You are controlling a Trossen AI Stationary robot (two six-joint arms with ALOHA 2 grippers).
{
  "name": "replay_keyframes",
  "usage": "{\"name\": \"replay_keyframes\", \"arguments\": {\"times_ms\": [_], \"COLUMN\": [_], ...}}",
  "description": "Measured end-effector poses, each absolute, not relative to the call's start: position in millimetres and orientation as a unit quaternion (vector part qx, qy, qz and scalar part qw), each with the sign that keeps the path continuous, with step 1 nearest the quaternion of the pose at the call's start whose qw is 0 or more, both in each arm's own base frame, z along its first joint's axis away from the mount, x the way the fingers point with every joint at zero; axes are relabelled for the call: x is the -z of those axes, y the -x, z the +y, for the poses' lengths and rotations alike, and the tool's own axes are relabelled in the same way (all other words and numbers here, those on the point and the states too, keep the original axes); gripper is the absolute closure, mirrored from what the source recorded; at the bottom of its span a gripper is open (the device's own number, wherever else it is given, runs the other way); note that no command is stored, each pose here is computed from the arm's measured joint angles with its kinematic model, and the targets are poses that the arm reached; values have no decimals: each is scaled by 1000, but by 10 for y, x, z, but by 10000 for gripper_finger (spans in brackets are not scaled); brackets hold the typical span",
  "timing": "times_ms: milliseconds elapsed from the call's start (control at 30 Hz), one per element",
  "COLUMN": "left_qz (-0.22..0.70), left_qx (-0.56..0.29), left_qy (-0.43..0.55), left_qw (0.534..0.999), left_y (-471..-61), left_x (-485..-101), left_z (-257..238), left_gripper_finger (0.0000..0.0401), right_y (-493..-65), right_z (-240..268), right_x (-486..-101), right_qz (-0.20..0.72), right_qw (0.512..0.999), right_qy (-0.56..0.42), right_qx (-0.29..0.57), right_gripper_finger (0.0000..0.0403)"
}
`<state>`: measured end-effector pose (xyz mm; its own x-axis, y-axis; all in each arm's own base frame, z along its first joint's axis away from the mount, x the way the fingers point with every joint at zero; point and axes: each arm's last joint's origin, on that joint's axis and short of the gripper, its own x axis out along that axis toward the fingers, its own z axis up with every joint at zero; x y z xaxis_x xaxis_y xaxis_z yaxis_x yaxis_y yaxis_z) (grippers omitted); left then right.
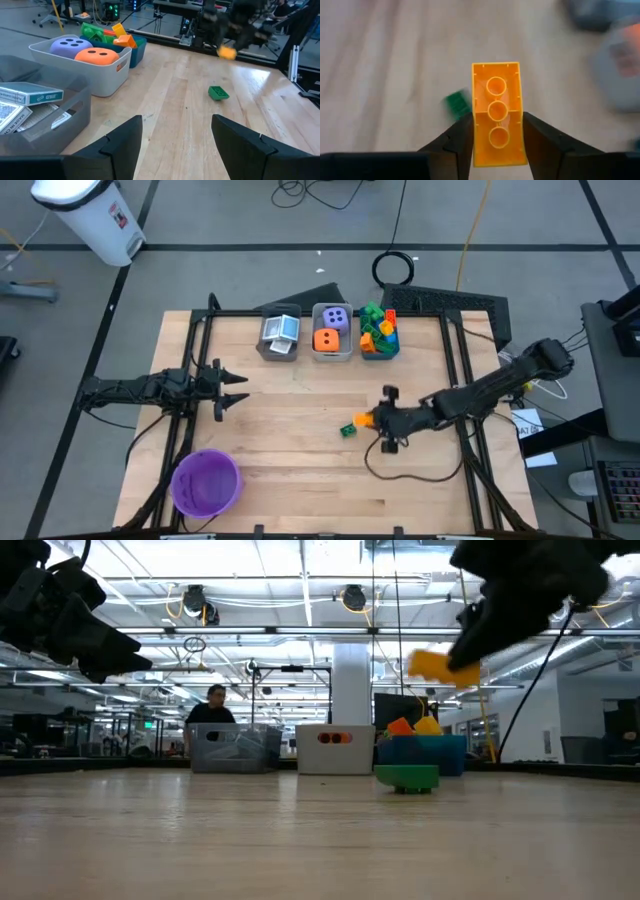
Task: Pick & Place Toys
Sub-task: Put the yellow game piece into the blue bin
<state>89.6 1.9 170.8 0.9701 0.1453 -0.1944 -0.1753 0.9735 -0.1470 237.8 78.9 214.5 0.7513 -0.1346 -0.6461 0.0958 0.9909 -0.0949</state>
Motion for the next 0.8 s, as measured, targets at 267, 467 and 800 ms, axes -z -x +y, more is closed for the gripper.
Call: {"name": "replay_keyframes", "arguments": {"times_ms": [267,467,800], "left_qz": [92,92,92], "left_qx": [-81,-81,-81], "left_qy": [82,82,82], "left_qw": [989,989,989], "left_y": [-896,-896,-896], "left_x": [-1708,-1708,-1708], "left_z": [19,19,19], "left_gripper_finger": [155,155,155], "right_y": [-2242,-2185,-2039], "right_z": [223,-311,-1135], "right_x": [-2566,-2618,-2185], "right_qz": [242,225,243], "right_qw": [942,907,876], "right_qy": [-5,-32,-114], "right_qx": [232,355,402], "right_gripper_finger": [262,259,261]}}
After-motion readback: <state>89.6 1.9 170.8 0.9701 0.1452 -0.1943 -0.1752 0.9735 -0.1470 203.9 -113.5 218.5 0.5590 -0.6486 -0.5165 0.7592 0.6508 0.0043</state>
